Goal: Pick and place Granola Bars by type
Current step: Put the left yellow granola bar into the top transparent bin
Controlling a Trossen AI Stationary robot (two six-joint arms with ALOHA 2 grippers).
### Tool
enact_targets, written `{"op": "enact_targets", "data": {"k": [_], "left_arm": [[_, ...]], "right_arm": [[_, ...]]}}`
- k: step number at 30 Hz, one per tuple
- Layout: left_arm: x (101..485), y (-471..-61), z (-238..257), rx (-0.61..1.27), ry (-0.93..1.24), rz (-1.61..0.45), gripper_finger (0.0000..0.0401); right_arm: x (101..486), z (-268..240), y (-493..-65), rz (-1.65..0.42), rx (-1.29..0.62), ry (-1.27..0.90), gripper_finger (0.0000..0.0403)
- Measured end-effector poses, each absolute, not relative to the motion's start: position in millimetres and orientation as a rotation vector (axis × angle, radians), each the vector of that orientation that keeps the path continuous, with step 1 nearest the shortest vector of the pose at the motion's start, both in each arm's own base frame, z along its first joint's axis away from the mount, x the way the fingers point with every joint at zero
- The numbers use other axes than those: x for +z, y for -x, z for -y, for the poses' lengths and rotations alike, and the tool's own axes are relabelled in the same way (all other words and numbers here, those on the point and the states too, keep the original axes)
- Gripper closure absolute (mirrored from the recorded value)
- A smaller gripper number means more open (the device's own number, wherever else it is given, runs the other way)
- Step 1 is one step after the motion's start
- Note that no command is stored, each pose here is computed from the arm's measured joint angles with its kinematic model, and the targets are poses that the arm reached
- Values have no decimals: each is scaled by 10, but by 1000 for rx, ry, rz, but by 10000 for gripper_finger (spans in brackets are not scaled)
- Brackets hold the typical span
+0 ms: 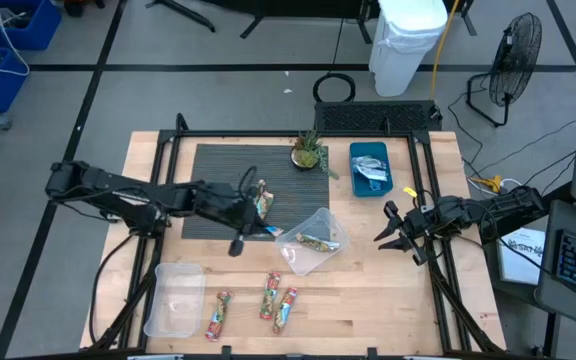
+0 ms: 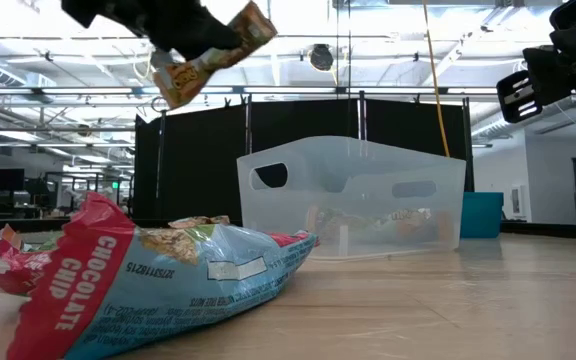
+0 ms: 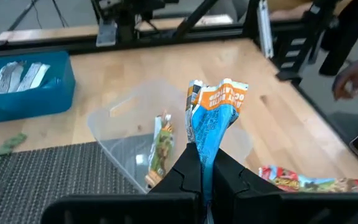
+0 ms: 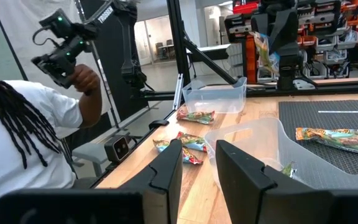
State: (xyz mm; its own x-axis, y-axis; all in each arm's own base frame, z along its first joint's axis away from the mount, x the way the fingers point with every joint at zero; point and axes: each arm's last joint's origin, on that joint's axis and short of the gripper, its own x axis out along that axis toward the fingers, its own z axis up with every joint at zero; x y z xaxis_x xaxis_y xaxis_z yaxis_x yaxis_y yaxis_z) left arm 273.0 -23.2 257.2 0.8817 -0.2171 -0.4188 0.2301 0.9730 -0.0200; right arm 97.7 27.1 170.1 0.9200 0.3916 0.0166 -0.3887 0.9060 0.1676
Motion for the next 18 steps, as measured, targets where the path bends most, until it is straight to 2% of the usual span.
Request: {"op": "enact_targets", "data": {"k": [18], "left_arm": [[2638,-3242,256,-204,-25,-530,391]], "right_arm": [[1700,-270,-977,-18,403,-169,314]]}}
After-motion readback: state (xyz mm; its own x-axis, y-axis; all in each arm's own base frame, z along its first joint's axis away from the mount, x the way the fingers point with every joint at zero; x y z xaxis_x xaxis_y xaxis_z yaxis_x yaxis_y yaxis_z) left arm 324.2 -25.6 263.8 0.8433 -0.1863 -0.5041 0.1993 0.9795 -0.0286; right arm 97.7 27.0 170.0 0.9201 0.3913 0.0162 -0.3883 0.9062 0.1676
